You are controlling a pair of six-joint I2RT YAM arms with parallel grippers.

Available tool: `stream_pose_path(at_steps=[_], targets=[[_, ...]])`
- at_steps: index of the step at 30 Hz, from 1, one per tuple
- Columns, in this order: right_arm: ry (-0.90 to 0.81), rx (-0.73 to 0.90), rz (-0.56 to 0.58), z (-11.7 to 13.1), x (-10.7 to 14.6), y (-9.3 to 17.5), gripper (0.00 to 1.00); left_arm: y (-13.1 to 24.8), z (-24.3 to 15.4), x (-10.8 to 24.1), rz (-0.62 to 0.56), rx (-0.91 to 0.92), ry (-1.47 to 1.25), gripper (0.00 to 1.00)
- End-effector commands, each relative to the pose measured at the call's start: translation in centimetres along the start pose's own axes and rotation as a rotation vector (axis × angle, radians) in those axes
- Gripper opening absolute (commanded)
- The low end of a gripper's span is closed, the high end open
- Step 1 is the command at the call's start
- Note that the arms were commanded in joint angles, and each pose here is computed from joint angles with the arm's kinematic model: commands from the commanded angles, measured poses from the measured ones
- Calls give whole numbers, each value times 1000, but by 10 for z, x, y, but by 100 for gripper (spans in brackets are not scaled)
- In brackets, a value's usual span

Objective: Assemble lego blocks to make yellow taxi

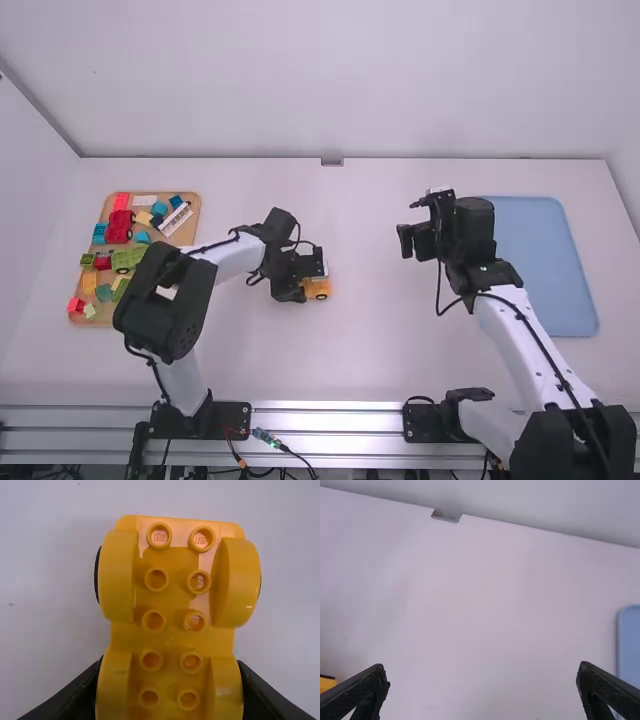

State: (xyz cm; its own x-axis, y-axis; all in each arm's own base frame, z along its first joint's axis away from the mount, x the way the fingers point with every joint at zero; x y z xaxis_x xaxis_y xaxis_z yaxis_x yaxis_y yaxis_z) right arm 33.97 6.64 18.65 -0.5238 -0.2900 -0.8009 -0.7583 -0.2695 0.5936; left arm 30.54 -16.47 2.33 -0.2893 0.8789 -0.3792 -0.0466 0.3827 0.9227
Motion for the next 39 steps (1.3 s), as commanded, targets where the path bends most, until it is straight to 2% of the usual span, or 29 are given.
stream_pose_path(at_steps=[1, 6, 13, 18, 23, 27, 31, 33, 34, 35, 36, 37, 38, 39], targets=[[-12, 13, -26, -1, -5, 7, 99, 6, 5, -13, -24, -11, -16, 16], [-15, 12, -21, -2, -4, 4, 99, 0, -1, -11, -38, 8, -5, 17], [-16, 8, -13, -2, -2, 2, 99, -18, -6, -14, 47, -115, -19, 13], [-15, 7, -13, -1, -2, 2, 99, -18, -16, -13, 84, -84, -35, 12], [-15, 7, -13, -1, -2, 2, 99, -16, -16, -10, 99, -76, -25, 13], [-15, 6, -13, -1, -2, 2, 99, -17, -20, -10, 88, -50, -51, 18], [-15, 6, -13, -1, -2, 2, 99, -20, -20, -7, 92, -63, -45, 46], [-14, 7, -13, -1, -2, 2, 99, -19, -18, -7, 94, -73, -44, 53], [-15, 7, -14, -1, -2, 2, 99, -16, -14, -8, 107, -93, -23, 69], [-14, 6, -14, -1, -2, 2, 99, -14, -11, -9, 117, -107, -15, 71], [-10, 6, -15, -1, -2, 2, 99, -9, -7, -10, 134, -131, 4, 82], [-11, 7, -17, -1, -3, 2, 99, -6, -5, -11, 139, -137, 10, 86], [-11, 7, -18, -1, -3, 2, 99, -1, -4, -14, 140, -136, 8, 99], [-10, 8, -18, -1, -3, 2, 99, 4, -5, -19, 131, -122, -4, 99]])
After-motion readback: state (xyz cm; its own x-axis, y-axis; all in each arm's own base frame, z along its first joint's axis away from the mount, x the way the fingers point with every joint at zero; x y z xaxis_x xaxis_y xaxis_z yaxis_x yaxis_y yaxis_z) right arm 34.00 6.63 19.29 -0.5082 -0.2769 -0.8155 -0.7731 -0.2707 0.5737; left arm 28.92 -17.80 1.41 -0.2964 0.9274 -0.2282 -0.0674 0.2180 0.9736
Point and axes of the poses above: each hand's point on the last joint's axis, 136 mm out from that joint toward the fingers, its own y axis back along the fingers, its own z axis along the line the jaws close on, x = y × z, the point moved 3 cm from there along y, back along the fingers, and after that the axes turned 6 degrees about y, right-handed, at the moved point
